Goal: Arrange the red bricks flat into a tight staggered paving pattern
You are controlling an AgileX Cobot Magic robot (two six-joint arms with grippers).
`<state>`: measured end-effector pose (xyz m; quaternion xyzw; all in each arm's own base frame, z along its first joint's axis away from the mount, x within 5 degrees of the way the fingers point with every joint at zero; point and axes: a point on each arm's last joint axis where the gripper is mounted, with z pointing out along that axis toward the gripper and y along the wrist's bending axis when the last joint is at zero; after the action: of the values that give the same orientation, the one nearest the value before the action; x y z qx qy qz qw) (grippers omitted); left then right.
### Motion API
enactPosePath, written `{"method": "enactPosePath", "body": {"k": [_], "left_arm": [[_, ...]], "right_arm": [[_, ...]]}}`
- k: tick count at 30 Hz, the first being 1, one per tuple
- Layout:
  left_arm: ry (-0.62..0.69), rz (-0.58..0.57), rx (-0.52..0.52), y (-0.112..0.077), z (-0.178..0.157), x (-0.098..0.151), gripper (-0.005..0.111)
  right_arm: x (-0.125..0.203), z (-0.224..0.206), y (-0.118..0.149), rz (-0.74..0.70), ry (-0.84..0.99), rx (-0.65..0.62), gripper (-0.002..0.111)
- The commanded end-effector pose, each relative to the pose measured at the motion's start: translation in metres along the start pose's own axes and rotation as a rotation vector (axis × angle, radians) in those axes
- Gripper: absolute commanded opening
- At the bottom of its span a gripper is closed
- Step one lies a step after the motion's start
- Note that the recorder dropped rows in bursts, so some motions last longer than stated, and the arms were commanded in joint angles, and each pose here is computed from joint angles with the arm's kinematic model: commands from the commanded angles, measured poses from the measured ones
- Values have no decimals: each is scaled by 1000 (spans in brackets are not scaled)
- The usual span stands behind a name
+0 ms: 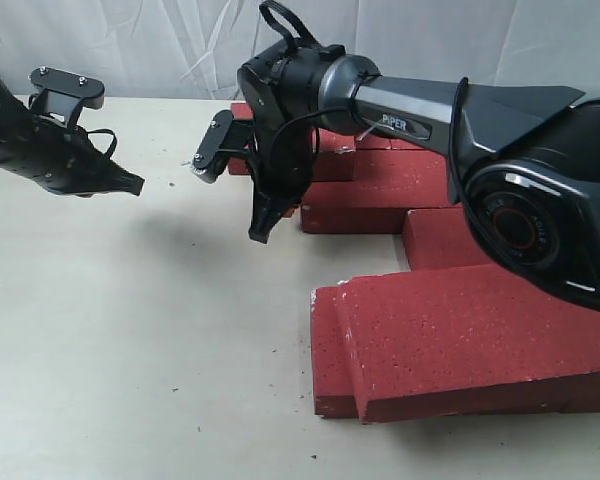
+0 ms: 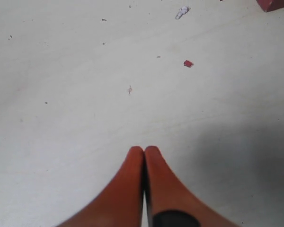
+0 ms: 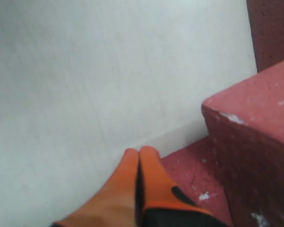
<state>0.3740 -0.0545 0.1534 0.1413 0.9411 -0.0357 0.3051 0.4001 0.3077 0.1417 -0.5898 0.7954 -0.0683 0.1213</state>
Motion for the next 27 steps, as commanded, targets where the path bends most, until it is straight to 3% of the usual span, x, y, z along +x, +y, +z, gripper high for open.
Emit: {"method": "enactPosePath", "body": {"k": [1,9,16,21,27], "left_arm": [[-18,-8,-4,1,-5,-2,0],[-24,-9,-7,1,-5,-3,0],[-24,-9,-7,1,-5,-3,0],[-24,-9,-7,1,-5,-3,0],[13,-21,19,-2,-5,0,0]], "right_arm": [[-8,-4,6,-14,-29,-4,-1],[-23,-33,13,-11,-97,-12,-1],[-28,-81,17,64,-215,-113,-1],[-14,-103,13,80,-156,-142,-1],[32,-129,-15,252,-140,-135,-1]]}}
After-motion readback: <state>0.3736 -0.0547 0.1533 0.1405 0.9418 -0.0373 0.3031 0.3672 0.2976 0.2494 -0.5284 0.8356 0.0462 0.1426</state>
